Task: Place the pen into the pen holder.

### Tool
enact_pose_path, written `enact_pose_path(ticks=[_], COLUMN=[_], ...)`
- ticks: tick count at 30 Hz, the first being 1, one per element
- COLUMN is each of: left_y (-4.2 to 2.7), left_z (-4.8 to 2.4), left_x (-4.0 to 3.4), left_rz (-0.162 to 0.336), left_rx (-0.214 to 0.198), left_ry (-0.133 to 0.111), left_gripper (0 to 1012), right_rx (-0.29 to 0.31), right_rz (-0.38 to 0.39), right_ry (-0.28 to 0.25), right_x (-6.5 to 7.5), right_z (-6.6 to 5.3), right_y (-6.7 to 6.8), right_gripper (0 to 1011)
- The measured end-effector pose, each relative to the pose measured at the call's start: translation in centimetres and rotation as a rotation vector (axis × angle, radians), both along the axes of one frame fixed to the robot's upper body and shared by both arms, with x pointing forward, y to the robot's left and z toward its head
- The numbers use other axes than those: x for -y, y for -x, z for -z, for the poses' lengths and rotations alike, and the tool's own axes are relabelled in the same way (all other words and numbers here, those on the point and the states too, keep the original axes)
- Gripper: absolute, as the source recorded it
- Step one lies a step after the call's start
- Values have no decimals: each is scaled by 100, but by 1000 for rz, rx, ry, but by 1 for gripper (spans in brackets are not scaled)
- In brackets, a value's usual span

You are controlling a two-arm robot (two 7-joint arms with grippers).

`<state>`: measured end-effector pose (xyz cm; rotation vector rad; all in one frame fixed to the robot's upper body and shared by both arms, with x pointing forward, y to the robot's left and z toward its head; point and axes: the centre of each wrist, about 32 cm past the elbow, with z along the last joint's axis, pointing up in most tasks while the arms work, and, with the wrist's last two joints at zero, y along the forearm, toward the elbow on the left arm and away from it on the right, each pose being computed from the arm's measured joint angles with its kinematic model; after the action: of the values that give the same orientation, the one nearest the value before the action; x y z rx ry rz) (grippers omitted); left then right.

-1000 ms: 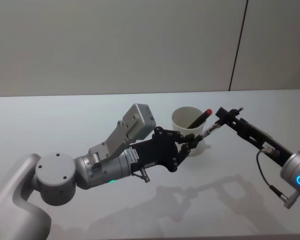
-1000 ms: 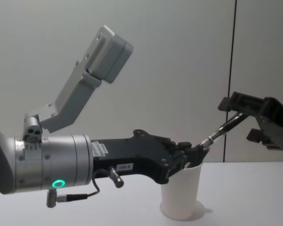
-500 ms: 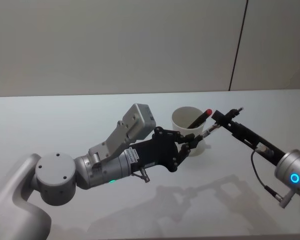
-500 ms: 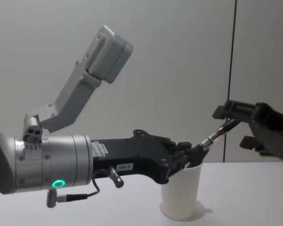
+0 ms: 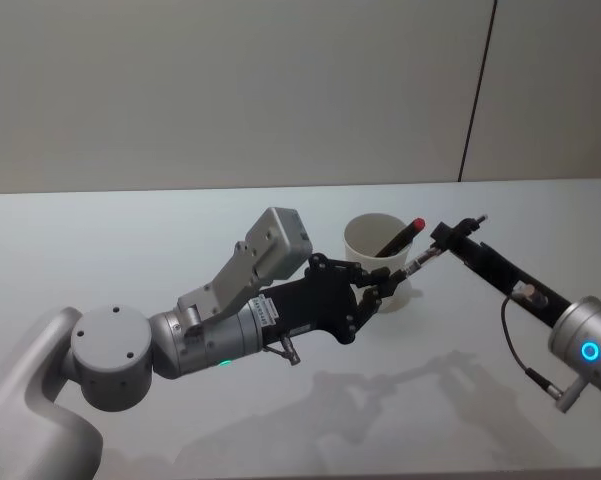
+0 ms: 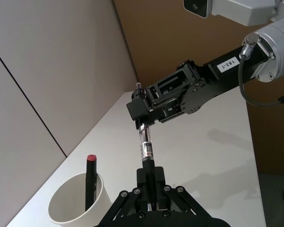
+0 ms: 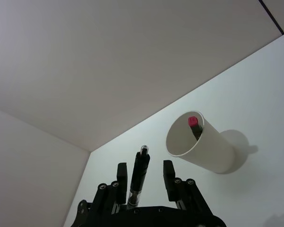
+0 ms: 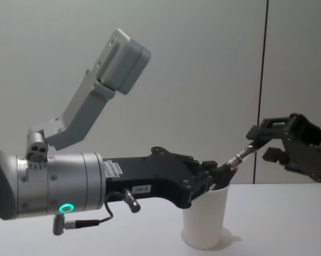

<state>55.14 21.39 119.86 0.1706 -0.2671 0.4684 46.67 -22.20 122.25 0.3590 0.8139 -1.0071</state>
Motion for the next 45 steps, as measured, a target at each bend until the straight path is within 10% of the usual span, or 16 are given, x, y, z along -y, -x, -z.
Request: enact_pose_path(ticks=[11,17,32,45], left_y=[0,0,0,0], left_z=[0,-1,0,0], left_x=[0,1,0,0], left_rz=[0,1,0,0], left_rx=[0,1,0,0], left_ry=[0,3,0,0], left_gripper=[111,112,551,939], right_rx=[-8,-13,10,139], right_rz=[14,21,39,38], right_ry=[-103,-141,-154,-51], right_x=[26,31,46,128], right_z=[-4,-5,-24,-61], right_y=[-13,-23,-48,-150], right_gripper=[161,131,131,131])
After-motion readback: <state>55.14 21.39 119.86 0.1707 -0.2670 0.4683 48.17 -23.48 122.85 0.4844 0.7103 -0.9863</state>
